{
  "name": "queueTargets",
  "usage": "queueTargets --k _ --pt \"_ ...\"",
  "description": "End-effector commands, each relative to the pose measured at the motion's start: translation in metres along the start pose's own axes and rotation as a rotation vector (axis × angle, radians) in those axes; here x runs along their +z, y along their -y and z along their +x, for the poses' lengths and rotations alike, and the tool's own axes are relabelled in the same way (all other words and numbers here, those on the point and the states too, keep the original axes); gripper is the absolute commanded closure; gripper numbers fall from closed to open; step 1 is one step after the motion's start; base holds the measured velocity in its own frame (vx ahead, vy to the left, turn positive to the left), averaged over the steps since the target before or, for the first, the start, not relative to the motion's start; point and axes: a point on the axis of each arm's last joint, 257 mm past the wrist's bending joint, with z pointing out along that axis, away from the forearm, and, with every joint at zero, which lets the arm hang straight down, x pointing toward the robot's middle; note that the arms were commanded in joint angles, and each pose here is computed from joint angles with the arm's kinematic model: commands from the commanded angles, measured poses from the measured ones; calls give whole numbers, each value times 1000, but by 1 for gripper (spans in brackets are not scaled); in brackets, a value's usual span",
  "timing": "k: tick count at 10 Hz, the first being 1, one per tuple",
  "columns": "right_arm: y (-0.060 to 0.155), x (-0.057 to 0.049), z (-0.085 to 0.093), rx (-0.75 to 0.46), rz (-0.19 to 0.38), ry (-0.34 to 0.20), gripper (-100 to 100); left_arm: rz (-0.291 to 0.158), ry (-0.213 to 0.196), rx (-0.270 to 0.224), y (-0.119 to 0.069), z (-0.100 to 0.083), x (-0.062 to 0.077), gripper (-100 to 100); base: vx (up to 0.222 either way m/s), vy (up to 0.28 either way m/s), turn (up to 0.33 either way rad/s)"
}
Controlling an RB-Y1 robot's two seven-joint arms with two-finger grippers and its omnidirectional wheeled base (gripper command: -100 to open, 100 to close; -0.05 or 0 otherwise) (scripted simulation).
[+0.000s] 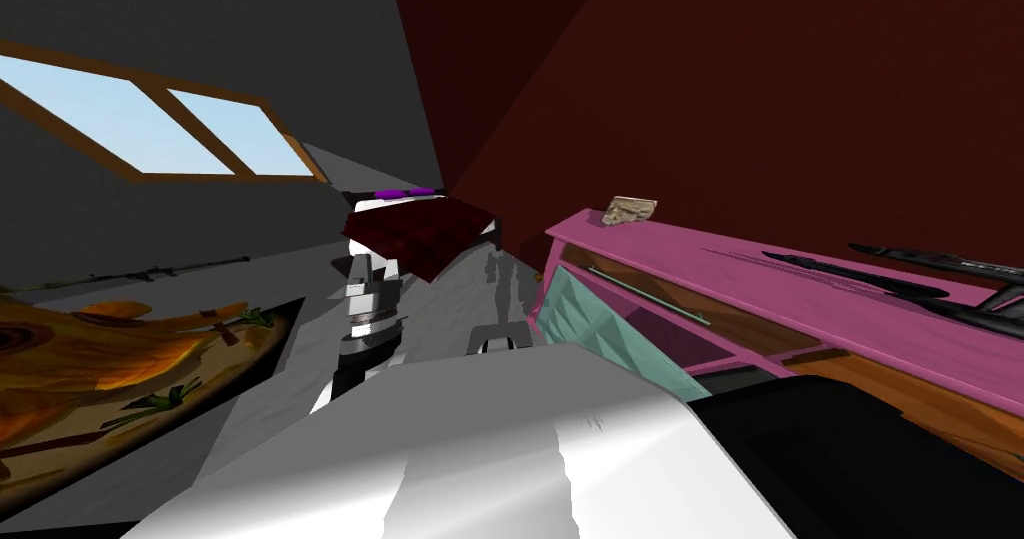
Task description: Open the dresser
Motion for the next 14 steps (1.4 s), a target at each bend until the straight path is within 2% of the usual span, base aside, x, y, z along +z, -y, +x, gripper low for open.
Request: queueTargets --k 1,8,9,10,11,12,13,14 --pt "8 -4 19 25 38 -80 100 0 0 0 0 0 0 0 105 206 -134" --pt "24 -20 65 76 128 -269 100 0 0 0 0 0 0 0 105 201 -98" --pt "24 -18 61 81 122 -255 100 0 0 0 0 0 0 0 38 102 -50" --pt "30 -16 78 94 146 -321 100 0 0 0 0 0 0 0 33 97 230" --pt "30 -16 79 95 147 -326 100 0 0 0 0 0 0 0 34 101 84" --pt "36 -12 92 105 169 -377 100 0 0 0 0 0 0 0 25 136 240" --pt "37 -13 96 104 174 -389 100 0 0 0 0 0 0 0 19 102 104" --pt "45 -10 109 113 199 -438 100 0 0 0 0 0 0 0 61 130 191"
